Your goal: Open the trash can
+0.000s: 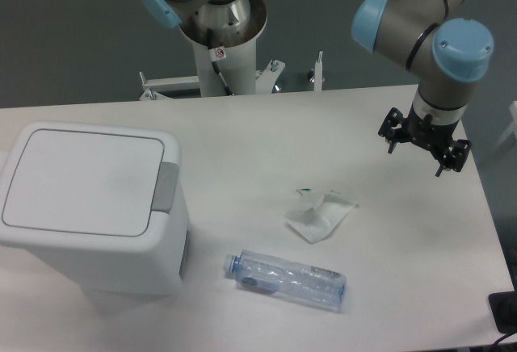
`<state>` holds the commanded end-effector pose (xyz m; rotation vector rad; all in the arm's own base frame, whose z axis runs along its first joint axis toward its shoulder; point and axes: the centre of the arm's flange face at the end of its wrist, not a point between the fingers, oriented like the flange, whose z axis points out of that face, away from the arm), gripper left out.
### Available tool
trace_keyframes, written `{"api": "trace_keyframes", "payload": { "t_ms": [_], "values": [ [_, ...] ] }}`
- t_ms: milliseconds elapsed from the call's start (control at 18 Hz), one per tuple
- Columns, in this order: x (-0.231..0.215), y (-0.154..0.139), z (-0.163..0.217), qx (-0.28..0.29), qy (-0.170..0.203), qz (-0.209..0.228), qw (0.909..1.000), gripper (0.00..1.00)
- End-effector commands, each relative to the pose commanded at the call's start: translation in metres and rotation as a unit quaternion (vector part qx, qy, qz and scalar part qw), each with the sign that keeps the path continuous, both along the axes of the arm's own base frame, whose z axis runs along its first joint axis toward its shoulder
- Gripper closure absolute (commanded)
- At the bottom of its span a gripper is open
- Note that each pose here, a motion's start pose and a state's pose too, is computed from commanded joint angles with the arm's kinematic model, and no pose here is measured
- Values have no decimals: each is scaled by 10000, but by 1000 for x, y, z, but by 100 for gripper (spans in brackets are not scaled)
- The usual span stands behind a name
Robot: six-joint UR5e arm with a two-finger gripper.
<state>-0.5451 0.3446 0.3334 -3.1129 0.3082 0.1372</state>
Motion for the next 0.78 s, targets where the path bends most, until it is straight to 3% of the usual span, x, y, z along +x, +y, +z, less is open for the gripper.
{"api": "trace_keyframes", "payload": {
  "t_ms": [667, 778],
  "values": [
    [0, -1, 0, 17, 43, 23, 10000, 0],
    [-2, -13, -8, 40, -6, 118, 9999, 0]
  ]
}}
